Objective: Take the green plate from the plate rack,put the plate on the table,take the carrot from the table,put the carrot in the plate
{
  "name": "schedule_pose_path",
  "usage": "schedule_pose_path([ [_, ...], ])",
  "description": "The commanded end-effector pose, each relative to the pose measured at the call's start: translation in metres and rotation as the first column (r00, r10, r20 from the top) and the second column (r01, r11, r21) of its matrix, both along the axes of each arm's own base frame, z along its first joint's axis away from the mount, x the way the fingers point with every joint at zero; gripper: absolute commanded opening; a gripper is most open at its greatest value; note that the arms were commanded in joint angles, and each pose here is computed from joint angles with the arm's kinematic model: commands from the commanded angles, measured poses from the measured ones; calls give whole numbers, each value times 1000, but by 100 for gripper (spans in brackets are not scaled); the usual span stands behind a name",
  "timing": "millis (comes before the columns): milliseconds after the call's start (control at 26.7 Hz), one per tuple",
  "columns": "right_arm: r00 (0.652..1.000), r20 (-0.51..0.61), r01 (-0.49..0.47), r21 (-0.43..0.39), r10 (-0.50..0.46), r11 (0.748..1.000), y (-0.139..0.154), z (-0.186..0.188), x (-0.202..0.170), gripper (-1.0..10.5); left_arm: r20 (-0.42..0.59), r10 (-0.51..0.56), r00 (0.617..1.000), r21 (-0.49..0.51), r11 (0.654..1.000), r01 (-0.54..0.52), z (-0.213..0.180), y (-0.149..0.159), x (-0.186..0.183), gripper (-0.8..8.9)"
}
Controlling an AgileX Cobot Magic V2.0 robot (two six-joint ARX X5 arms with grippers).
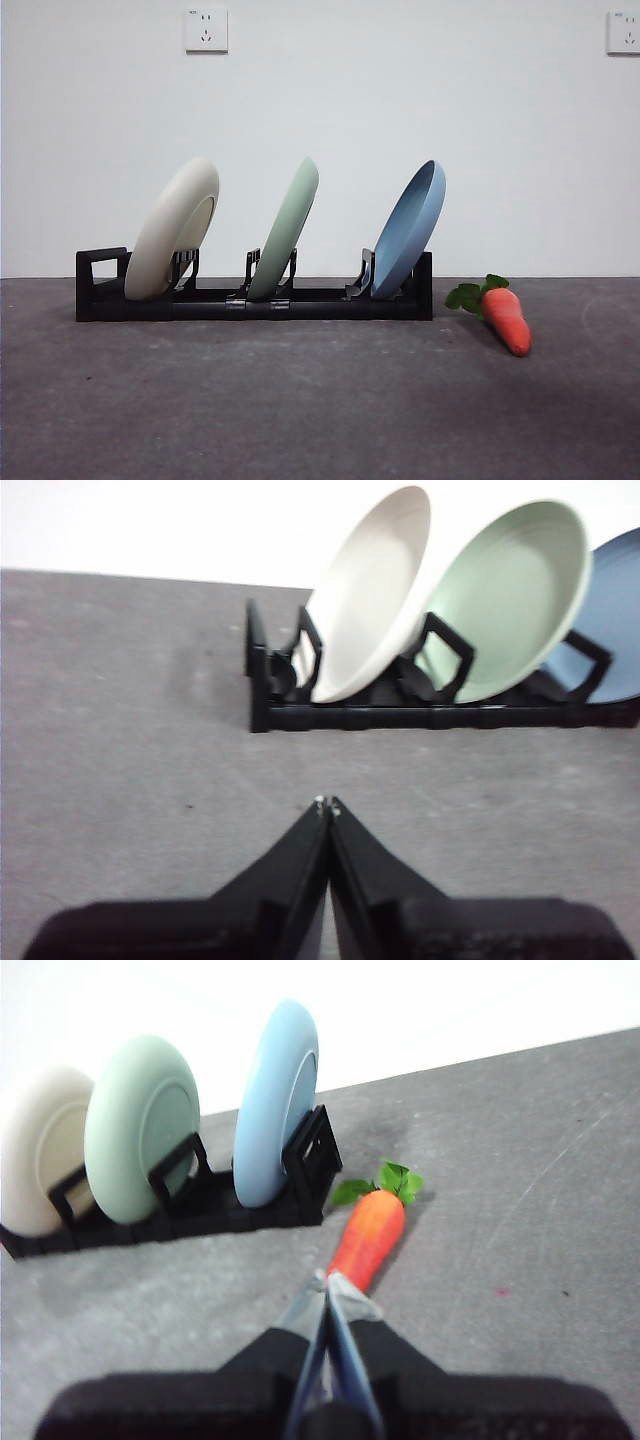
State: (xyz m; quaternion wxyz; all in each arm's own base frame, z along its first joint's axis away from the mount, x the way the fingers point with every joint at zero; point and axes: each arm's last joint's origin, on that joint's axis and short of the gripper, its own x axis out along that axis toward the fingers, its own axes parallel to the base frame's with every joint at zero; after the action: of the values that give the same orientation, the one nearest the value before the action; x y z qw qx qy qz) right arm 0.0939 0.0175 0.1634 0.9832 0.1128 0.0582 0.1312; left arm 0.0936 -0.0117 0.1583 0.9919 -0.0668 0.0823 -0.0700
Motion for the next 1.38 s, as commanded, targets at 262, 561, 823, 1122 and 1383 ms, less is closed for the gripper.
schedule_pose_path([
  [262,999,-30,-19,93,22,995,0,50,-4,-12,17,-111,994,-88,990,112,51,-2,-13,-8],
  [561,974,-184,-138,-4,135,990,4,101,-1,-12,-78,-240,968,-74,969,234,94,-5,-20,-8],
  [823,910,-370,-256,-151,185,955,6,139,1,-12,-193,-375,907,-37,926,376,123,-8,-24,-8],
  [1122,791,-551,-422,-179,265,889,11,160,-1,-11,-286,-485,827,-42,868,494,140,-10,-28,-8],
  [1383,792,-553,-420,-183,260,889,11,160,0,467,-289,-475,831,-46,874,484,141,-10,-28,564],
])
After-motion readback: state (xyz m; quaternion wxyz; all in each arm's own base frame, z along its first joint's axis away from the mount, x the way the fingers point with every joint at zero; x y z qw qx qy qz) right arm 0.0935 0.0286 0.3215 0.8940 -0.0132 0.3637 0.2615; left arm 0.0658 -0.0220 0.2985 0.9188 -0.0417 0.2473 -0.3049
